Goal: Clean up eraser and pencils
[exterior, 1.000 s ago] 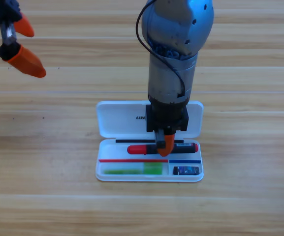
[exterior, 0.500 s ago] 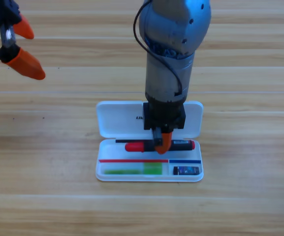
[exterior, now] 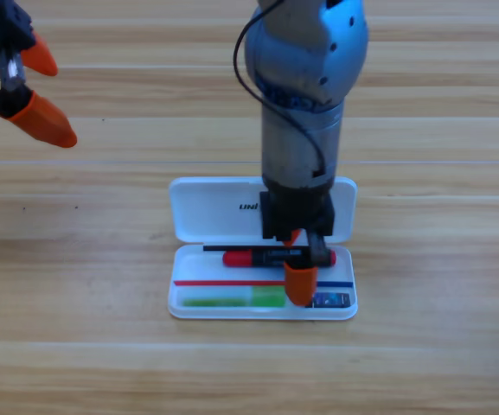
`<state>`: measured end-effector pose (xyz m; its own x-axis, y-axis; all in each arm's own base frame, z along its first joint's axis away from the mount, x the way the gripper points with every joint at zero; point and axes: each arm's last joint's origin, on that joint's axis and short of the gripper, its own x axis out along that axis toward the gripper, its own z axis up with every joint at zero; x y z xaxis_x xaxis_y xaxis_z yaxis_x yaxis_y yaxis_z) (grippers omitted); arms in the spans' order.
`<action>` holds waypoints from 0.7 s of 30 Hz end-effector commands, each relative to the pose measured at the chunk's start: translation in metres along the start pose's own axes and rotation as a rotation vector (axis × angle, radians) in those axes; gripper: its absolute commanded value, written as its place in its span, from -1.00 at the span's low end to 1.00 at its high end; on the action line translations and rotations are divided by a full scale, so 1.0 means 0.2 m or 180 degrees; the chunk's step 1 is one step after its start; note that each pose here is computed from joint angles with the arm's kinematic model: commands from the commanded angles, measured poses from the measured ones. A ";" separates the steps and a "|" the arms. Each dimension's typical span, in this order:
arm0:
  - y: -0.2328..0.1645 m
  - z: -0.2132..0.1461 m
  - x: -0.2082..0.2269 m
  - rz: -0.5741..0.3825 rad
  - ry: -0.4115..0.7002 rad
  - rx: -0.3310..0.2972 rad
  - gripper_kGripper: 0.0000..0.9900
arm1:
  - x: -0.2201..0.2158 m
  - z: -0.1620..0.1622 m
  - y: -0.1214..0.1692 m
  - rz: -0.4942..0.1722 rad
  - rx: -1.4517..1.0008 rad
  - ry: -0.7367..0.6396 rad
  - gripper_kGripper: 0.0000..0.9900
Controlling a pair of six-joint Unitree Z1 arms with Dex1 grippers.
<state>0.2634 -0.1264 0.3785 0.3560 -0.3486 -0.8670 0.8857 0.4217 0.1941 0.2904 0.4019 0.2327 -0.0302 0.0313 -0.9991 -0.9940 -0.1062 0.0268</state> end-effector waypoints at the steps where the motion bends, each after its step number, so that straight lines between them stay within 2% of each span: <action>1: 0.00 -0.04 -0.02 0.0036 0.0002 -0.0047 1.00 | -0.69 -0.23 0.45 -0.0076 -0.0121 -0.0675 0.74; 5: 0.00 -0.04 -0.02 0.0036 0.0002 -0.0047 1.00 | -1.01 -0.50 0.73 -0.0163 0.0030 -0.1220 0.93; 7: 0.01 -0.04 -0.02 0.0046 -0.0002 -0.0045 1.00 | -1.08 -0.65 0.80 -0.0314 0.0260 -0.1501 1.00; 11: 0.02 -0.03 -0.02 0.0060 -0.0009 -0.0052 1.00 | -1.02 -0.90 0.89 -0.0788 0.0631 -0.2095 1.00; 13: 0.03 -0.02 -0.01 0.0084 -0.0007 -0.0055 0.99 | -0.95 -0.95 0.93 -0.0859 0.0687 -0.2211 1.00; 15: 0.05 -0.01 0.00 0.0094 -0.0011 -0.0063 0.96 | -0.89 -0.94 0.94 -0.0731 0.0719 -0.2261 1.00; 19: 0.07 0.01 0.03 0.0123 0.0008 -0.0067 0.93 | -0.80 -0.87 0.89 -0.0343 0.0682 -0.2230 1.00; 21: 0.09 0.02 0.05 0.0126 0.0011 -0.0053 0.83 | -0.76 -0.84 0.87 -0.0208 0.0682 -0.2239 1.00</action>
<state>0.2658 -0.1267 0.3844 0.3871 -0.3544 -0.8512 0.8766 0.4276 0.2207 0.1289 0.2028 0.4082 0.1158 0.6846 -0.7197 -0.9920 0.1165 -0.0487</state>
